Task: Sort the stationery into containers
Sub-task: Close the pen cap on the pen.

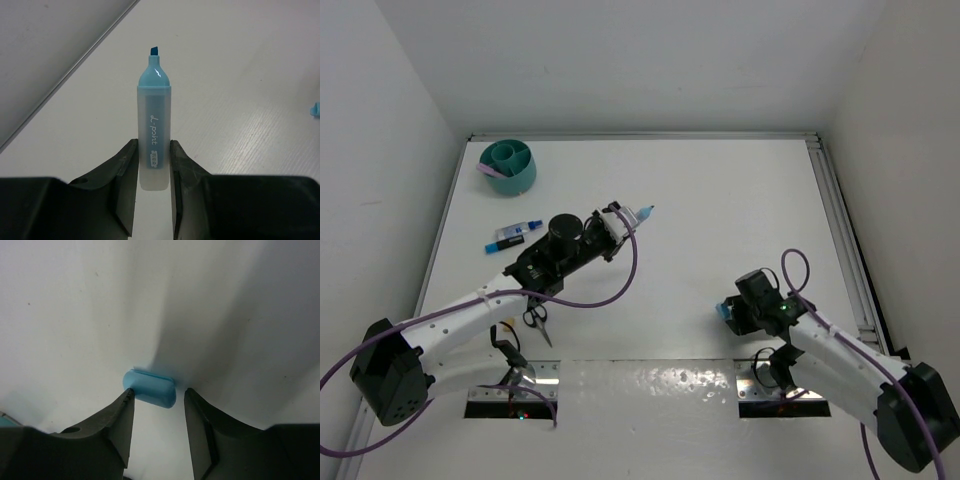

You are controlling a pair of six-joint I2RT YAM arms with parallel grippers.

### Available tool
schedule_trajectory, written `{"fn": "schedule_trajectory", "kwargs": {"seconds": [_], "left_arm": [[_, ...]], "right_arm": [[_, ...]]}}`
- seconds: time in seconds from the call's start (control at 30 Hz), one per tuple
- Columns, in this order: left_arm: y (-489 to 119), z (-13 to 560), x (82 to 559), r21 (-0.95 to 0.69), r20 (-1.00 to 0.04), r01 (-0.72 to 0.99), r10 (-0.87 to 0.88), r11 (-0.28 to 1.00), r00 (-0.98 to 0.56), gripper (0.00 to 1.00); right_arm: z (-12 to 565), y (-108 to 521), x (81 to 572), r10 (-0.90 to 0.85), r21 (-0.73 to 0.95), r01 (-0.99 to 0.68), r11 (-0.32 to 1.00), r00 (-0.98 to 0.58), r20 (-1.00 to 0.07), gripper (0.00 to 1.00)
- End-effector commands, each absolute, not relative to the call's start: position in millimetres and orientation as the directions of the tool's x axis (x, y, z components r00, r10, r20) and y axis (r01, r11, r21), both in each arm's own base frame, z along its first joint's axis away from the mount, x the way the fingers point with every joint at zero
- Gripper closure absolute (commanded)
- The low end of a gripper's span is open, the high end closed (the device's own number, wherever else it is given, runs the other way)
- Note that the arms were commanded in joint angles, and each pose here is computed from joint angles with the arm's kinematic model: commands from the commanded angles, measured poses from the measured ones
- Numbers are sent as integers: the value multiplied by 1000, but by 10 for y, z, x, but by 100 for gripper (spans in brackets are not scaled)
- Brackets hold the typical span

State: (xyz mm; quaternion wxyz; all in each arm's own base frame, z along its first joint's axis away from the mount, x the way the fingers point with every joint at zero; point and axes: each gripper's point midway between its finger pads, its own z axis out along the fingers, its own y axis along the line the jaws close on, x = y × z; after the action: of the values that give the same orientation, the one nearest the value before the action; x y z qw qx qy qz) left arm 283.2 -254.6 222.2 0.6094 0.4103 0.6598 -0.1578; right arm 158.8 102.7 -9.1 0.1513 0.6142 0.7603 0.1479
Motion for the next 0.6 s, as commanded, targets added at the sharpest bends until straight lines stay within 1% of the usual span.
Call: {"fn": "schedule_trajectory", "kwargs": {"seconds": [0.0, 0.1, 0.17, 0.2, 0.23, 0.3, 0.33, 0.37, 0.4, 0.47, 0.5, 0.53, 0.57], "left_arm": [[-2528, 2408, 2900, 298, -945, 704, 304, 645, 121, 100], [-2518, 2414, 2906, 298, -945, 700, 304, 649, 121, 100], [-2517, 2410, 2896, 296, -945, 703, 303, 647, 119, 100], [-2518, 2416, 2893, 296, -946, 704, 302, 646, 121, 100], [-2515, 2419, 2888, 295, -946, 703, 300, 647, 121, 100], [-2512, 2415, 2880, 294, -946, 705, 301, 645, 120, 100], [-2504, 2417, 2884, 295, -946, 701, 301, 649, 120, 100], [-2498, 2406, 2886, 295, -946, 701, 302, 650, 119, 100], [-2502, 2413, 2886, 296, -946, 700, 300, 650, 121, 100], [-2502, 2412, 2888, 293, -947, 699, 296, 653, 121, 100], [-2497, 2419, 2886, 292, -948, 697, 294, 655, 121, 100], [-2499, 2419, 2883, 290, -948, 699, 293, 654, 120, 100], [-2495, 2434, 2882, 291, -949, 697, 292, 655, 121, 100]], "right_arm": [[-35, 880, 1764, 991, 421, 898, -124, 133, 8, 57], [-39, 782, 1801, 993, 433, 900, -57, 95, -68, 57], [-19, 699, 1887, 989, 467, 884, 28, 42, -138, 58], [-43, 639, 1923, 978, 468, 873, 138, -44, -205, 58], [10, 658, 2051, 972, 506, 842, 185, -81, -222, 59], [40, 616, 2147, 957, 494, 833, 249, -133, -258, 59], [134, 652, 2243, 933, 496, 801, 335, -208, -294, 59], [117, 630, 2273, 918, 469, 801, 371, -239, -316, 59], [153, 632, 2331, 879, 453, 766, 456, -308, -363, 59], [300, 651, 2502, 859, 456, 738, 497, -344, -380, 60], [295, 646, 2533, 827, 421, 722, 549, -398, -396, 60], [467, 676, 2671, 818, 437, 700, 565, -409, -404, 60], [530, 626, 2696, 805, 409, 705, 580, -416, -423, 59]]}}
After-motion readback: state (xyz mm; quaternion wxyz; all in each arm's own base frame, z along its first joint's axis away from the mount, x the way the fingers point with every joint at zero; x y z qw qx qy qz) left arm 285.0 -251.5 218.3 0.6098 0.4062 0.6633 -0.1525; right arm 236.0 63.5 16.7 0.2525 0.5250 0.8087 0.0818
